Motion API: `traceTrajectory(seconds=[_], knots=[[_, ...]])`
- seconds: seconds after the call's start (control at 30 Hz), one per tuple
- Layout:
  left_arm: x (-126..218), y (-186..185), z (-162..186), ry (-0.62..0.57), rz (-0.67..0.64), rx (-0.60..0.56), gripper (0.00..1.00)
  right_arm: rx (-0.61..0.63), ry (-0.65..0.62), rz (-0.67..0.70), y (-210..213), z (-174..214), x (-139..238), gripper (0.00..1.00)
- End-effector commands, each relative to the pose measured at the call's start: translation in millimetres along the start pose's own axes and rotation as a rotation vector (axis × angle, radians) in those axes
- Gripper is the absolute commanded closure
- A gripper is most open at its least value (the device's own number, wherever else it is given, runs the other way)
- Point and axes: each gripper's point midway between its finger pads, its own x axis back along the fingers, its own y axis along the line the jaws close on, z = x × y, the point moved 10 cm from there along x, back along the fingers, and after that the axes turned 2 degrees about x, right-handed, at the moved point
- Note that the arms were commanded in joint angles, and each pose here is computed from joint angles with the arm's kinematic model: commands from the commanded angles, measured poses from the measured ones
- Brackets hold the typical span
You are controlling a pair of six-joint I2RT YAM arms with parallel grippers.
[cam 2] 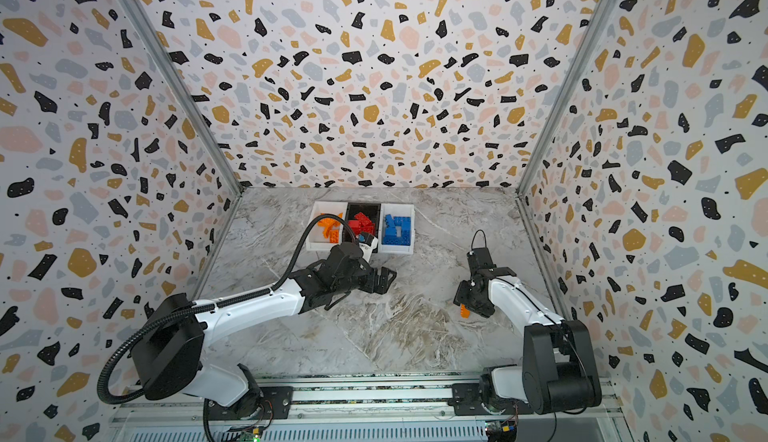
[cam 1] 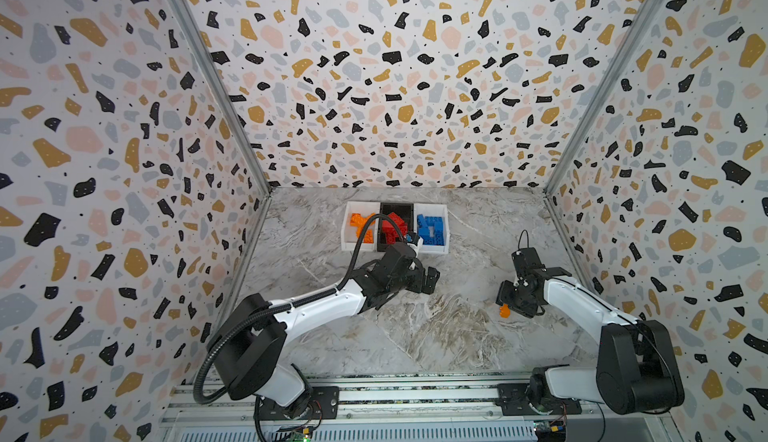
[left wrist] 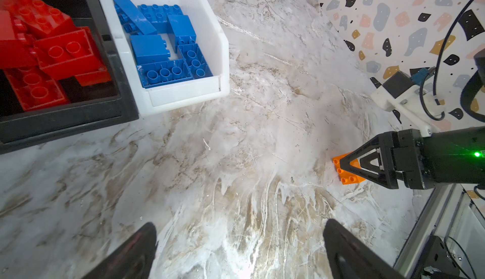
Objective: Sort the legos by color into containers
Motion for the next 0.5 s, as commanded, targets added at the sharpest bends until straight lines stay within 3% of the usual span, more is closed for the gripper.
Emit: traceTrajectory(seconds=[0.0,0.2,0.47], knots=[[6.6,-0.2,-9.4,-0.039,-0.027,-0.021,0.0,0.025,0.018,-0.015,1.2,2.9,-6.3,0.52],[6.1,5.0,-4.9,-0.023,-0.066,-0.03,0.0,0.057,0.056,-0.003,8.1,1.7,-11.0,0.75],[14.3,35.5,-5.7,-0.058,-0.168,0.041,0.0,0.189,-0.015,-0.17,70.8,-23.9,34.2,0.81]])
